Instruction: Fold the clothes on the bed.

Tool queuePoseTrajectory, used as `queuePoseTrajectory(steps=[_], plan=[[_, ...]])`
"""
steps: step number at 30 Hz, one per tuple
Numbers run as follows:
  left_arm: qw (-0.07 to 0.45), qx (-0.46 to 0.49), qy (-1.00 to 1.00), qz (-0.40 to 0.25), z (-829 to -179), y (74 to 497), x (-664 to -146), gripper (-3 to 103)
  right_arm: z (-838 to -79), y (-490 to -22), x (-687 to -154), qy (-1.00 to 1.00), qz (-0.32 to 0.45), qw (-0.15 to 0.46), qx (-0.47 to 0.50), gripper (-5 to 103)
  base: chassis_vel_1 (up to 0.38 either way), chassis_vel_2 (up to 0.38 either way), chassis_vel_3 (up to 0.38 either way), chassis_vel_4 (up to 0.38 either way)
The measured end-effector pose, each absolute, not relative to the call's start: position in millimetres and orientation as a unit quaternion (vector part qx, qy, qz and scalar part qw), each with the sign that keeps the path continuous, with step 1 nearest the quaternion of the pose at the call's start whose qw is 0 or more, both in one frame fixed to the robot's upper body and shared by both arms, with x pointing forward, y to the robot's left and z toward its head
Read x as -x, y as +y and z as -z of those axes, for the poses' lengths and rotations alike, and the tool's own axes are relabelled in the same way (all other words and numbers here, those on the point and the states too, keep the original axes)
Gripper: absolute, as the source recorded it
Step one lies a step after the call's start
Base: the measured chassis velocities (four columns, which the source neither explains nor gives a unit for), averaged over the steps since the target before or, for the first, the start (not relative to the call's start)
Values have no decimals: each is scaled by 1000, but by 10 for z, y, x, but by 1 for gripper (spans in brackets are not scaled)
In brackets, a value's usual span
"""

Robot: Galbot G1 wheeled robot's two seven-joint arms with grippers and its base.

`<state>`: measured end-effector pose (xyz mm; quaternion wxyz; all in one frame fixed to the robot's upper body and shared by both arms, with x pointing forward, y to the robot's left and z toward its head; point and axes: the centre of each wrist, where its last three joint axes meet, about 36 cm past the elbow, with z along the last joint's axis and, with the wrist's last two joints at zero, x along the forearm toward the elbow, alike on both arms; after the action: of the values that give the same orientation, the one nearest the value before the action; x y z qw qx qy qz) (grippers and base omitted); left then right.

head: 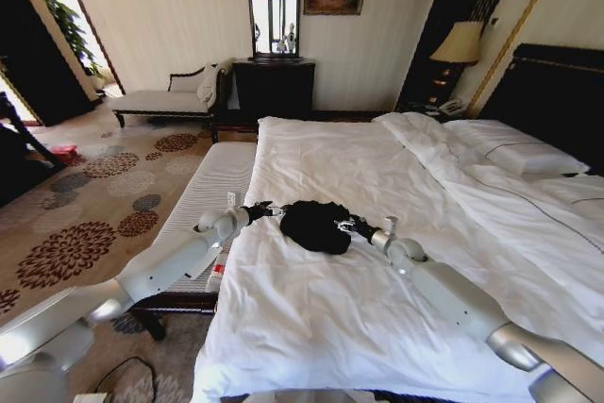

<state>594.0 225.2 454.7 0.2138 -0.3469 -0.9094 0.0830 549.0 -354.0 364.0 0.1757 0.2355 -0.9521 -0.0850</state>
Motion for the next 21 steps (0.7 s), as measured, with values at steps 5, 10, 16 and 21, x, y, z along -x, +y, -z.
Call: queuePoseTrajectory(steps=[5, 10, 16, 21], plan=[[214, 347, -909, -85, -4535, 2209, -5957, 100, -3610, -3524, -5502, -952, 84, 178, -236, 86, 0, 0, 0, 0], [216, 346, -909, -86, -4515, 2187, -5975, 100, -3591, -3511, -5495, -951, 82, 179, -239, 70, 0, 0, 0, 0], [218, 342, -910, -87, -4491, 2194, -5998, 100, -3594, -3523, -5499, -952, 81, 177, -238, 48, 0, 0, 0, 0], [218, 340, -910, -88, -4479, 2185, -6016, 100, -3600, -3521, -5499, -952, 80, 176, -239, 32, 0, 0, 0, 0]])
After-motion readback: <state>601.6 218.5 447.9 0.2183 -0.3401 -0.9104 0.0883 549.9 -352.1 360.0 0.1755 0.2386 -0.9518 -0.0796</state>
